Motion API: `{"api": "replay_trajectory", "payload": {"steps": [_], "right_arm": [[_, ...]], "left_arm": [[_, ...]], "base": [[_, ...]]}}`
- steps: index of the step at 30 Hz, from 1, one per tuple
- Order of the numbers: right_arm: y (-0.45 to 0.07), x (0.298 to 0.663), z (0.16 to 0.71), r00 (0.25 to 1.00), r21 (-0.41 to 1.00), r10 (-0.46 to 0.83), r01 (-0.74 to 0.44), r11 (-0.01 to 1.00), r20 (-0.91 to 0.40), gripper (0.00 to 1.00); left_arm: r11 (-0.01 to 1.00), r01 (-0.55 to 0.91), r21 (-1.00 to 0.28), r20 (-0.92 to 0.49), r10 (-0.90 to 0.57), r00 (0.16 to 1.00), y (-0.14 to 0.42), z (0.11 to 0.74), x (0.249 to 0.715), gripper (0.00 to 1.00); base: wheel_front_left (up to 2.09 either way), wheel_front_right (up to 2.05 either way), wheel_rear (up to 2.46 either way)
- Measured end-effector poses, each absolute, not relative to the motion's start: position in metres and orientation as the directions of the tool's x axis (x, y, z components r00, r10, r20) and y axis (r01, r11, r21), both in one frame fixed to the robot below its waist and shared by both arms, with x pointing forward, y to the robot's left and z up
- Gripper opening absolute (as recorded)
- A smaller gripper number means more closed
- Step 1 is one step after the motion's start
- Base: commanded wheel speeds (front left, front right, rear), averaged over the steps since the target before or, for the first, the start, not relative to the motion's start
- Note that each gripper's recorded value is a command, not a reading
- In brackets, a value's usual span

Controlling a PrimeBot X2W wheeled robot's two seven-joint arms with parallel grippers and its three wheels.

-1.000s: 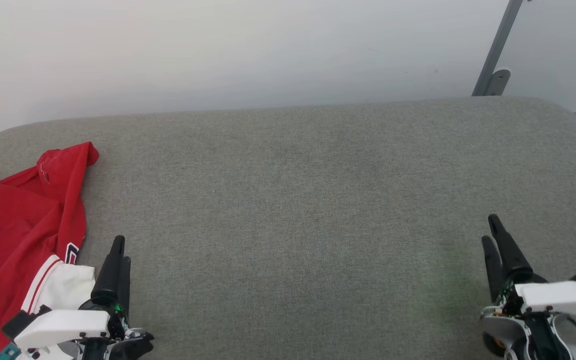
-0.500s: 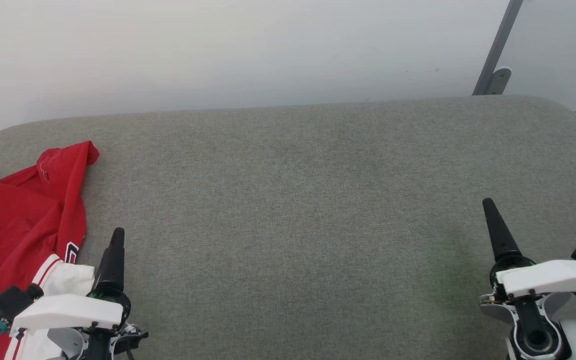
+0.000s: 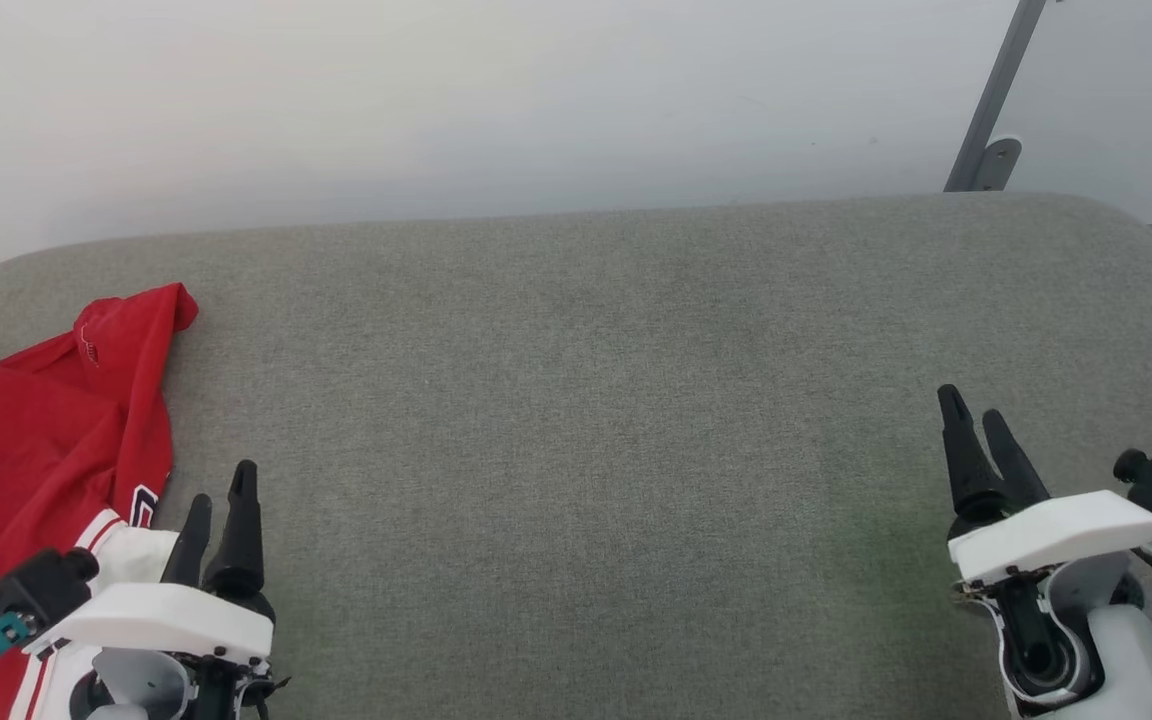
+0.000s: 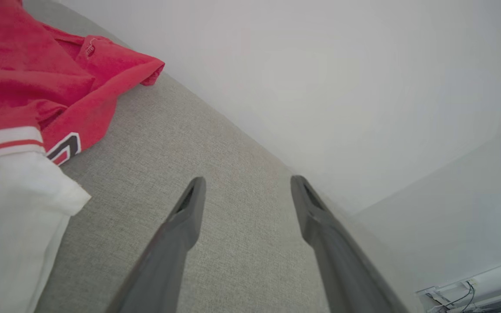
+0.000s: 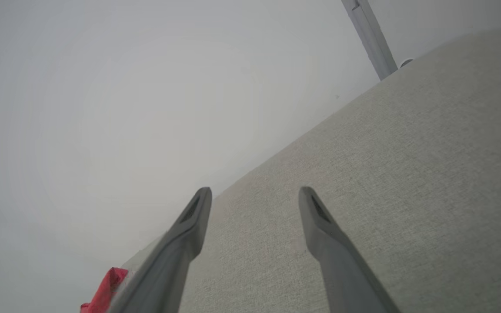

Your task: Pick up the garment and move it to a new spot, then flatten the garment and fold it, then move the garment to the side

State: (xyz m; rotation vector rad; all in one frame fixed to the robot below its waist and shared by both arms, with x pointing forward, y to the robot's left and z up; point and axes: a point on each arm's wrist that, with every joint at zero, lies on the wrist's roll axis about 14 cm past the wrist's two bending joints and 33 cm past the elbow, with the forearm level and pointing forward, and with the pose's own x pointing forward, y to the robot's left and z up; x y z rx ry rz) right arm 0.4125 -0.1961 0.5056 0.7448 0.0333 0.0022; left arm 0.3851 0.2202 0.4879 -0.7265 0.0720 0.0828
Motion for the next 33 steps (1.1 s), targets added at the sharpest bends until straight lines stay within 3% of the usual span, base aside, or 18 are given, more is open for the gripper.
{"api": "replay_trajectory", "payload": {"steps": [16, 33], "right_arm": [[-0.190, 0.418, 0.510, 0.999, 0.456, 0.037, -0.027, 0.890, -0.012, 1.00], [-0.188, 0.424, 0.517, 0.998, 0.246, 0.056, -0.058, 0.967, 0.017, 1.00]], "left_arm": [[0.887, -0.077, -0.455, -0.073, 0.050, 0.996, 0.222, 0.492, 0.385, 1.00], [0.962, -0.042, -0.268, -0.034, 0.034, 0.999, 0.222, 0.497, 0.386, 1.00]], "base": [[0.00, 0.00, 0.00], [0.00, 0.00, 0.00]]}}
